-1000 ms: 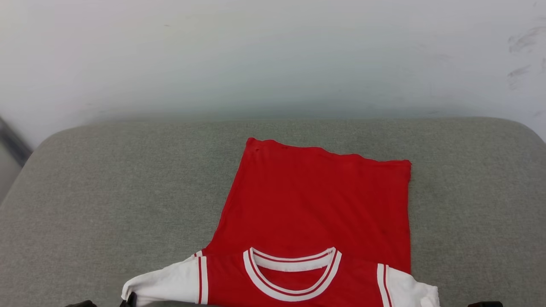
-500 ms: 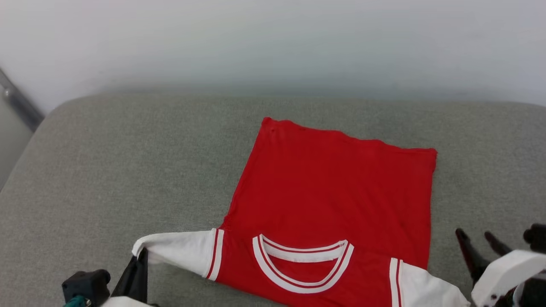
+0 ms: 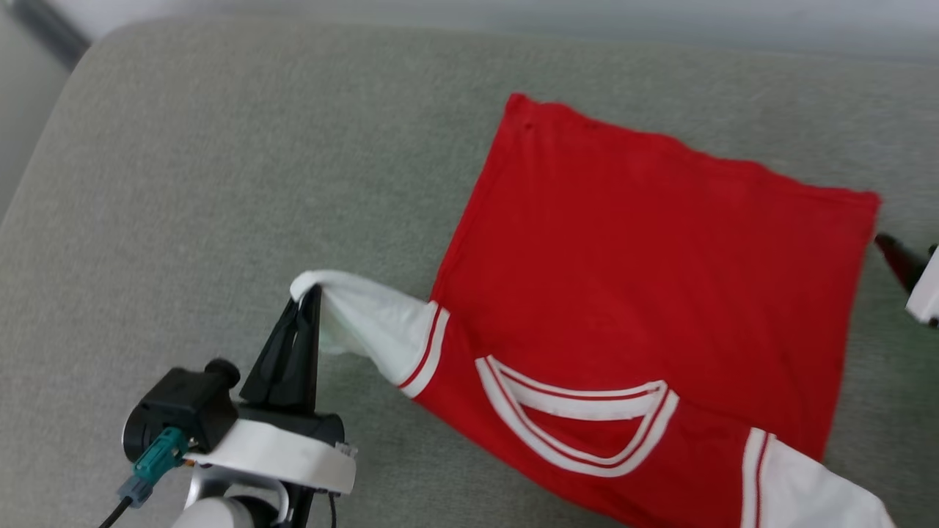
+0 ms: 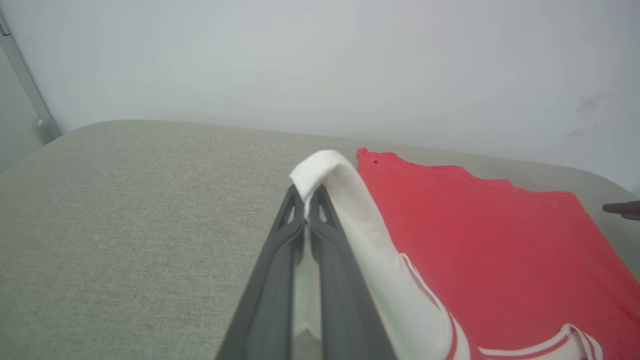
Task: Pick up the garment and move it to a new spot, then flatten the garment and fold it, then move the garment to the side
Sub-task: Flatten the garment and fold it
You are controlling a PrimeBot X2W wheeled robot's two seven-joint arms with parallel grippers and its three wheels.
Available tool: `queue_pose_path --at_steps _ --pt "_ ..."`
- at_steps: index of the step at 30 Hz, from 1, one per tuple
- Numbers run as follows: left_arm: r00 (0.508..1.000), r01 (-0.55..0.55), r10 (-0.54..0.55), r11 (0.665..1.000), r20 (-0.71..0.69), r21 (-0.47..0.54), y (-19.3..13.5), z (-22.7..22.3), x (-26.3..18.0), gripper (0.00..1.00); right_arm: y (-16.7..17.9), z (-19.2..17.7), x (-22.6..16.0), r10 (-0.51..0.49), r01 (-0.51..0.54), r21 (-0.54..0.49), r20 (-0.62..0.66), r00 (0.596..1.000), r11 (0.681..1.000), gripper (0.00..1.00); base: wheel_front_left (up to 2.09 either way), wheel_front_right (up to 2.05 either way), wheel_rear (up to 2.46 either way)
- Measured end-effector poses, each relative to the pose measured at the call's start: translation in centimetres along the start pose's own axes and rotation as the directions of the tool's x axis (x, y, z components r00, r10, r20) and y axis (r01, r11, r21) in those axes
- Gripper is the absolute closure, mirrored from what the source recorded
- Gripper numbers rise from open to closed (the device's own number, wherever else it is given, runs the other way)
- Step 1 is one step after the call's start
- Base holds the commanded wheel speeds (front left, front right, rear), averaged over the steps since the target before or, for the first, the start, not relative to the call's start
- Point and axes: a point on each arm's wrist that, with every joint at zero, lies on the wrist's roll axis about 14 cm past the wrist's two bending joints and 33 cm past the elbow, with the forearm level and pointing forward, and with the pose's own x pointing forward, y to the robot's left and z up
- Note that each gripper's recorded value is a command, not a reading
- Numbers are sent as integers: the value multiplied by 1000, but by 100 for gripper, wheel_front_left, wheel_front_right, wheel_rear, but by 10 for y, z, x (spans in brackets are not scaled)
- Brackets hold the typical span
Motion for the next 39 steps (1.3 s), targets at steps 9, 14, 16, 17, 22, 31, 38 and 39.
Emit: queue_pose_path --at_steps 9,14,16,17,22,31,38,39 --pt "999 -39 39 999 -28 8 16 -22 18 100 20 -10 73 1 -4 -14 -212 977 1000 0 0 0 0" --pt "996 -70 70 998 -62 7 24 -35 13 100 23 -18 81 -9 10 0 -275 961 1000 100 0 0 0" --pt "995 -71 71 997 -63 2 25 -35 12 100 24 -15 78 -12 11 -4 -268 963 1000 100 0 0 0" --pt "996 -72 72 997 -60 0 25 -35 12 100 25 -14 76 -12 10 -6 -265 964 1000 100 0 0 0" --pt "995 -79 79 997 -53 0 29 -32 5 100 30 2 56 -26 9 -87 -192 981 996 100 0 0 0" --pt "994 -106 106 994 -40 3 36 -22 -23 100 -3 49 -34 -94 91 -204 -4 996 975 100 0 0 0" --pt "994 -97 97 995 -39 13 32 -19 -48 100 -65 -38 -113 -212 183 -194 -139 967 964 100 0 0 0" --pt "995 -94 95 995 -44 17 32 -20 -51 100 -71 -61 -123 -215 185 -167 -183 959 968 100 0 0 0"
